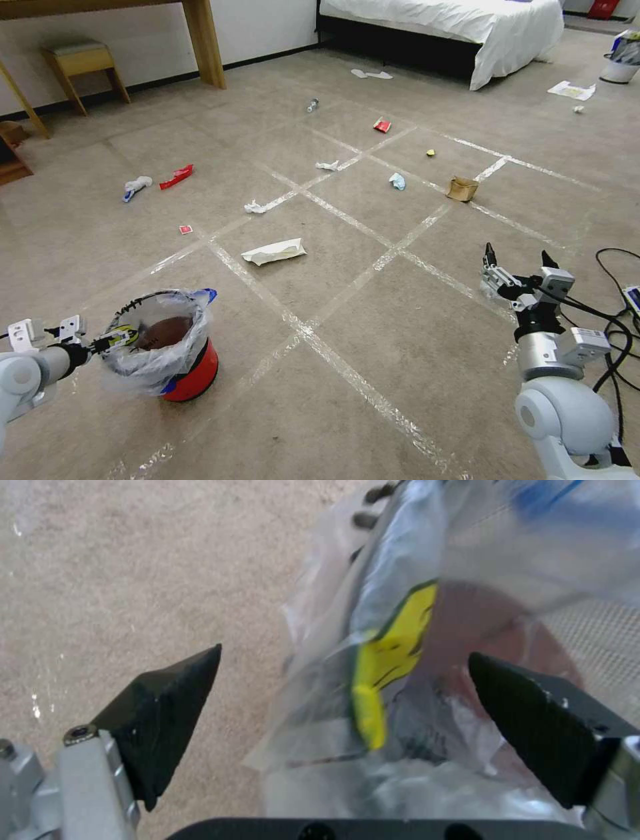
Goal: Pick up the trash bin and place the garbage on the floor into it.
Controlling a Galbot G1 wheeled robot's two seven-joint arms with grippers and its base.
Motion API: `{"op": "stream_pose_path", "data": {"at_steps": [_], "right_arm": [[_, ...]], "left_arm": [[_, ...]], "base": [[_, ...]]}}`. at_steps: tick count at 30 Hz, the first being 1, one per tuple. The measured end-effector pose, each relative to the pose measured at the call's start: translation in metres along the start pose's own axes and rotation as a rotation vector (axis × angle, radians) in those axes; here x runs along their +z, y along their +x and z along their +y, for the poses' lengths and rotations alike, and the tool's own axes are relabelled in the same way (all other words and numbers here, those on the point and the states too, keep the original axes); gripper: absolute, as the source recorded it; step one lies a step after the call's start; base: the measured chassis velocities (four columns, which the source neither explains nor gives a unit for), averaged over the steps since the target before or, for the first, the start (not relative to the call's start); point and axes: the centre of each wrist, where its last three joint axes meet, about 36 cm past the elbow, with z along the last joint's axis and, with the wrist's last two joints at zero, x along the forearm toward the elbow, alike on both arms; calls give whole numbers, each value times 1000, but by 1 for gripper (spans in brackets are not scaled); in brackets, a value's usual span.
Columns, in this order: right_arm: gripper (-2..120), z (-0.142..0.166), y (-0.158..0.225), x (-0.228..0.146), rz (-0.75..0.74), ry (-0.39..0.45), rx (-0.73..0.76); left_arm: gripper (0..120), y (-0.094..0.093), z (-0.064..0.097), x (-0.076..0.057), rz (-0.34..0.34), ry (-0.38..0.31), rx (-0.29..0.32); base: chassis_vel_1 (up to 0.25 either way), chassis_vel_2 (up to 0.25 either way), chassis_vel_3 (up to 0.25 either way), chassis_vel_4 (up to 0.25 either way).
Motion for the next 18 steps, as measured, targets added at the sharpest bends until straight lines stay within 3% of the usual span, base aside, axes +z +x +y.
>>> {"op": "stream_pose_path", "data": {"at_steps": [14,18], "right_arm": [[100,2,1,0,0,-6,3],[100,2,1,0,-3,-7,4]], "left_arm": [[96,-3,1,7,46,-21,2],[88,-3,2,7,48,-22,1]], "base": [[0,0,0,0],[0,0,0,0]]}}
